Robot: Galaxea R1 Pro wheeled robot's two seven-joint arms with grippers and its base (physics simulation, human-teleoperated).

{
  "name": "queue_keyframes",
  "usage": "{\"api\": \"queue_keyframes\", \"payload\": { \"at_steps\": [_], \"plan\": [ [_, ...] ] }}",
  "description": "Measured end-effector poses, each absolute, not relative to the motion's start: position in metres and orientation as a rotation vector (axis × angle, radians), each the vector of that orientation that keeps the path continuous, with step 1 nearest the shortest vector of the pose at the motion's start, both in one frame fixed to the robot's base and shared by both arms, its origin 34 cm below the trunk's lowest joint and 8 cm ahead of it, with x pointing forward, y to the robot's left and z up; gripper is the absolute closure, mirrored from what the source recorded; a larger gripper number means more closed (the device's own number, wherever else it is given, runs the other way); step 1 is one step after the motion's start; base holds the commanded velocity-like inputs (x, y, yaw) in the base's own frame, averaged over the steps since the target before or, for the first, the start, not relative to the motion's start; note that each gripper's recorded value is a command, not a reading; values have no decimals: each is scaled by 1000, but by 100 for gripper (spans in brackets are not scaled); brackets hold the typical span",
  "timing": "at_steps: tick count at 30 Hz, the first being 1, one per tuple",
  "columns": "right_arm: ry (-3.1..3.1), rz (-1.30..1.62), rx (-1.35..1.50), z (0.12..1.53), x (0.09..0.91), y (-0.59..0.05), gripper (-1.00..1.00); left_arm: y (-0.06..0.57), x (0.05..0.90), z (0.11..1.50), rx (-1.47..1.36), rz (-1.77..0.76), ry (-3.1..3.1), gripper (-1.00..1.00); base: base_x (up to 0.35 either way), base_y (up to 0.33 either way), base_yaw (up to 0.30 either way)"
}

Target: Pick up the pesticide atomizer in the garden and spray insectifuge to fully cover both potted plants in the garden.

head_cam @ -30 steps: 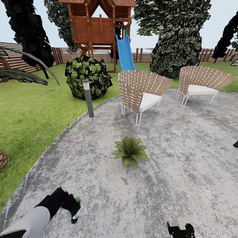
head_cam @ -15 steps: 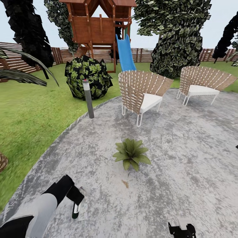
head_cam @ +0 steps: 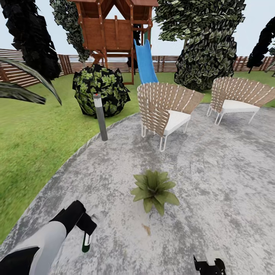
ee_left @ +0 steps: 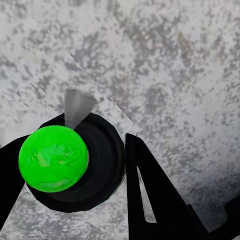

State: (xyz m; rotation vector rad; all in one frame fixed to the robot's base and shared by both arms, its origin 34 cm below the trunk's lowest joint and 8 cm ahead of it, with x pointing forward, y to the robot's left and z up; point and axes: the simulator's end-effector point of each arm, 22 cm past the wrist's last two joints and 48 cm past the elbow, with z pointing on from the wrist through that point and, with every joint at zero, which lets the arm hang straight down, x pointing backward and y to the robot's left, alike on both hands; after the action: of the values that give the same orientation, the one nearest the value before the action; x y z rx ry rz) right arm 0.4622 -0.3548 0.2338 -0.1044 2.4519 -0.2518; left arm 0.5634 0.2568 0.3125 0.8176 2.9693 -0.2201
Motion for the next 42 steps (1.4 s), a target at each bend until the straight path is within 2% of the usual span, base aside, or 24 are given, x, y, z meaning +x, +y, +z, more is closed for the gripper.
{"api": "queue_keyframes", "payload": {
  "at_steps": [19, 23, 27, 42],
  "plan": [
    [2460, -291, -108, 234, 454, -376, -100, 255, 569, 316, 830, -217, 2958, 100, 338, 25, 0],
    [2453, -335, 27, 239, 452, -405, -100, 245, 576, 331, 901, -300, 2950, 100, 335, 0, 0],
    [2445, -351, 145, 240, 448, -416, -100, 234, 573, 361, 1102, -438, 2965, 100, 72, 0, -20],
    [2444, -346, 145, 240, 449, -414, -100, 239, 575, 365, 1086, -409, 2978, 100, 13, 0, -254]
  ]
}}
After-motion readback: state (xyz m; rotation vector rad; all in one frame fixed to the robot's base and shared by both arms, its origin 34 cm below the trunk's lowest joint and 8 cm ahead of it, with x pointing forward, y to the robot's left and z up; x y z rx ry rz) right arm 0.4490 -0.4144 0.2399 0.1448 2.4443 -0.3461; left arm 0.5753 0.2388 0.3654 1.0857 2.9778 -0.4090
